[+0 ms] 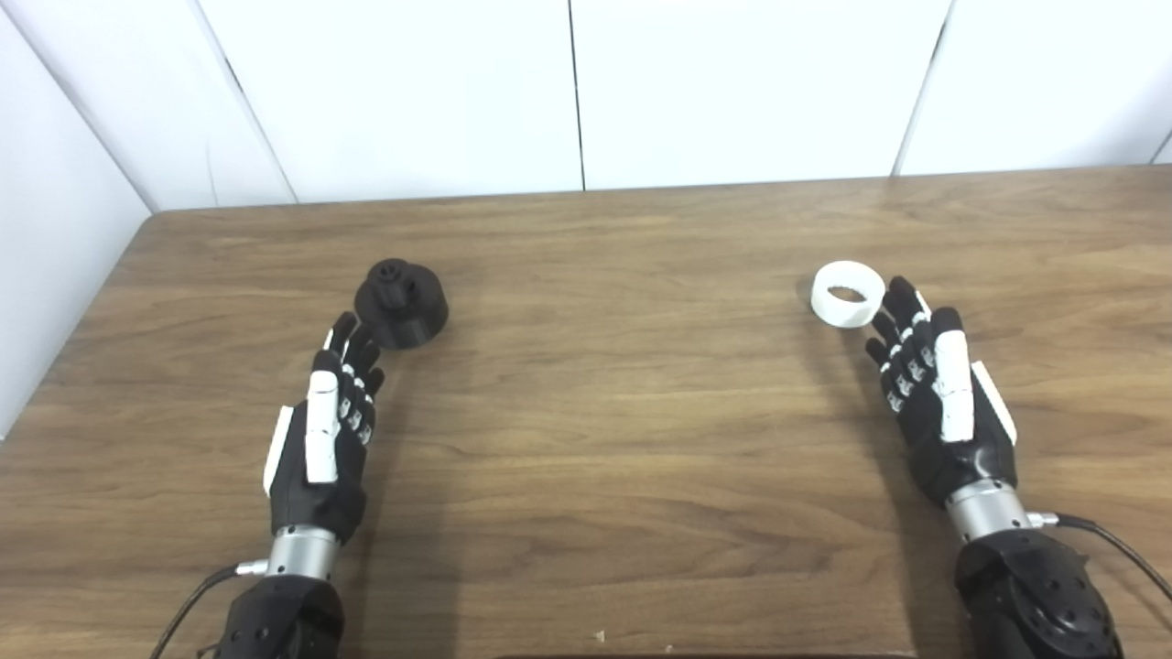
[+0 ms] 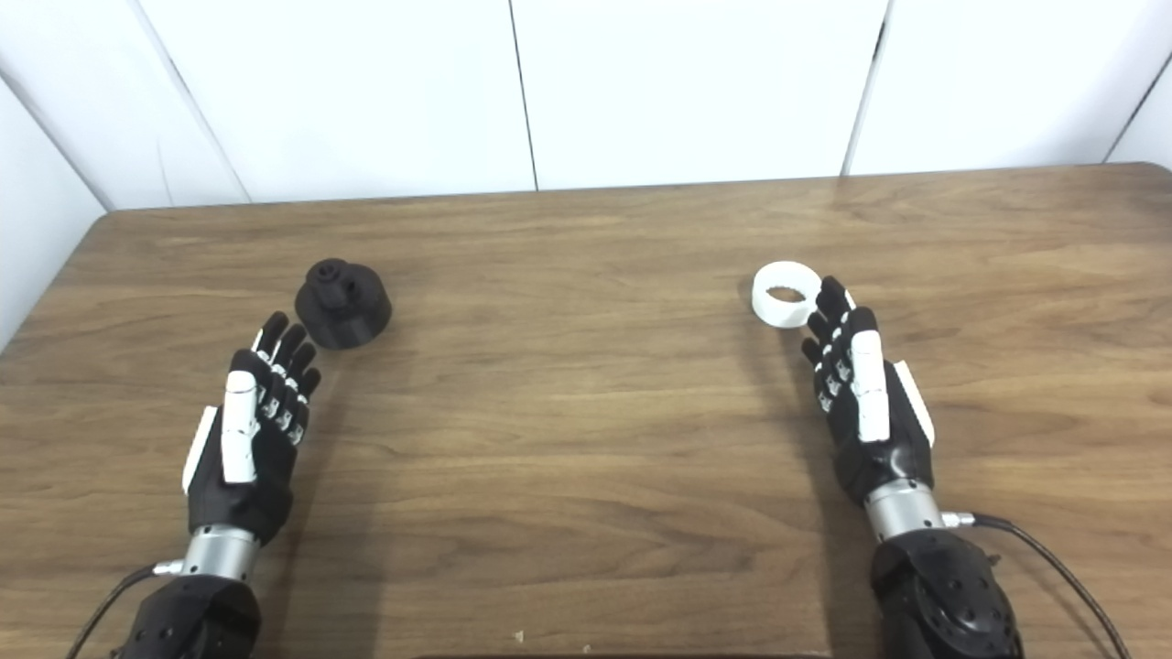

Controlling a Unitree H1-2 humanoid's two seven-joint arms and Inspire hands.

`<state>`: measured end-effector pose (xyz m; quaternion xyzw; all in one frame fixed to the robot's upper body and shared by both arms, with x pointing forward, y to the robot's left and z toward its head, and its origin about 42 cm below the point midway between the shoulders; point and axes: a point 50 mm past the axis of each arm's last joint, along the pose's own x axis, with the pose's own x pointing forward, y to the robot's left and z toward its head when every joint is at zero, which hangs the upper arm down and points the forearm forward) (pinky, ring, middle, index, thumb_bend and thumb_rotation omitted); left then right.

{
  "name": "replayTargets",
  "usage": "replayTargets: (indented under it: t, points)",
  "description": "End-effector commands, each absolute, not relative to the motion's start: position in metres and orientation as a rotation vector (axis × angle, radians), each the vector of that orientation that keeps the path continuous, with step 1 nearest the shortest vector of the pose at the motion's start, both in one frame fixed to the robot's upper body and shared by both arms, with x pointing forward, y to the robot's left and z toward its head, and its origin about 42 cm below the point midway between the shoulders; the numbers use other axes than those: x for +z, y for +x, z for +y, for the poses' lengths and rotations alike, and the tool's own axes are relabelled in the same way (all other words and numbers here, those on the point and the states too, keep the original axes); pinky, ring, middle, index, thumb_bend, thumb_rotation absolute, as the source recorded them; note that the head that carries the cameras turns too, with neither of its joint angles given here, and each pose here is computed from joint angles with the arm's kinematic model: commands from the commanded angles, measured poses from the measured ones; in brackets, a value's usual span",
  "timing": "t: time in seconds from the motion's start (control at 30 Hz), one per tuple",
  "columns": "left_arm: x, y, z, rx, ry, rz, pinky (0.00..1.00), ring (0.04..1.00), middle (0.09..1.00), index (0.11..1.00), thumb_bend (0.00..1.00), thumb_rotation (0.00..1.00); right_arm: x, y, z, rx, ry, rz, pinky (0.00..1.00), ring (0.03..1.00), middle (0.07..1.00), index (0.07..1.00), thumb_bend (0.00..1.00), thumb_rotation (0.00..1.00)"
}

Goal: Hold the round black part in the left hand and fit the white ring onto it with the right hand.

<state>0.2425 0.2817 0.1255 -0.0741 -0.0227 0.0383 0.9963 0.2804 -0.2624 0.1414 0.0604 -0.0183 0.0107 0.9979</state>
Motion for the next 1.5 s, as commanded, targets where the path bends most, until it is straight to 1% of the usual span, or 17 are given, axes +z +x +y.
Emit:
replayTargets:
  t: [0.0,0.2,0.27,0.47,0.53,0.63,0.7,0.73,0.87,0.97,1.0,1.07,1.1,1.2,1.27,1.37,1.47]
  points:
    - [0.141,0.251,0.282,0.071,-0.126,-0.131,1.00,1.000,1.000,1.000,0.51,0.96,0.159,0.291,-0.262,0.036,0.117,-0.129,1.00,1.000,1.000,0.982,0.57,1.00]
    - [0.142,0.250,0.285,0.069,-0.125,-0.129,1.00,1.000,1.000,1.000,0.52,0.94,0.159,0.292,-0.261,0.041,0.117,-0.134,1.00,1.000,1.000,0.982,0.57,1.00]
    - [0.141,0.249,0.285,0.071,-0.124,-0.131,1.00,1.000,1.000,1.000,0.52,0.94,0.158,0.293,-0.261,0.043,0.120,-0.133,1.00,1.000,1.000,0.985,0.56,1.00]
    - [0.142,0.249,0.285,0.073,-0.111,-0.133,1.00,1.000,1.000,1.000,0.50,0.96,0.158,0.293,-0.262,0.045,0.114,-0.136,1.00,1.000,1.000,0.984,0.55,1.00]
    - [0.144,0.250,0.285,0.063,-0.099,-0.134,1.00,1.000,1.000,1.000,0.50,0.96,0.159,0.293,-0.263,0.047,0.114,-0.135,1.00,1.000,1.000,0.984,0.56,1.00]
    - [0.149,0.253,0.288,0.062,-0.026,-0.134,1.00,1.000,1.000,1.000,0.50,0.96,0.158,0.294,-0.263,0.047,0.111,-0.134,1.00,1.000,1.000,0.982,0.57,1.00]
    - [0.154,0.256,0.293,0.050,0.056,-0.130,1.00,1.000,1.000,1.000,0.53,0.98,0.158,0.294,-0.264,0.048,0.109,-0.130,1.00,1.000,1.000,0.982,0.58,1.00]
    - [0.158,0.258,0.296,0.042,0.092,-0.129,1.00,1.000,1.000,1.000,0.55,0.98,0.158,0.294,-0.264,0.049,0.109,-0.129,1.00,1.000,1.000,0.983,0.58,1.00]
    - [0.171,0.267,0.312,0.044,0.248,-0.108,1.00,1.000,1.000,1.000,0.67,0.85,0.157,0.295,-0.263,0.048,0.103,-0.125,1.00,1.000,1.000,0.980,0.58,1.00]
    - [0.185,0.276,0.328,0.061,0.422,-0.094,1.00,1.000,1.000,1.000,0.67,0.79,0.156,0.295,-0.263,0.049,0.100,-0.122,1.00,1.000,1.000,0.978,0.57,1.00]
    - [0.189,0.279,0.332,0.068,0.465,-0.085,1.00,1.000,1.000,1.000,0.71,0.72,0.155,0.295,-0.264,0.050,0.099,-0.123,1.00,1.000,1.000,0.978,0.56,1.00]
    - [0.200,0.287,0.339,0.074,0.555,-0.059,1.00,1.000,1.000,1.000,0.74,0.68,0.155,0.294,-0.264,0.049,0.099,-0.121,1.00,1.000,1.000,0.978,0.56,1.00]
    - [0.206,0.293,0.343,0.078,0.597,-0.050,0.99,1.000,1.000,1.000,0.78,0.63,0.154,0.294,-0.264,0.048,0.099,-0.119,1.00,1.000,1.000,0.977,0.57,1.00]
    - [0.219,0.309,0.353,0.085,0.744,-0.043,1.00,1.000,1.000,0.999,0.87,0.53,0.154,0.293,-0.264,0.043,0.101,-0.114,1.00,1.000,1.000,0.973,0.58,1.00]
    - [0.225,0.319,0.358,0.080,0.842,-0.044,1.00,1.000,1.000,0.984,0.90,0.48,0.154,0.293,-0.264,0.044,0.097,-0.110,1.00,1.000,1.000,0.971,0.59,1.00]
    - [0.230,0.333,0.361,0.061,0.932,-0.037,1.00,1.000,1.000,0.956,0.92,0.42,0.154,0.293,-0.265,0.047,0.089,-0.105,1.00,1.000,1.000,0.971,0.59,1.00]
    - [0.232,0.343,0.364,0.040,0.991,-0.020,0.99,1.000,0.996,0.944,0.94,0.39,0.154,0.294,-0.265,0.048,0.087,-0.105,1.00,1.000,1.000,0.969,0.58,1.00]
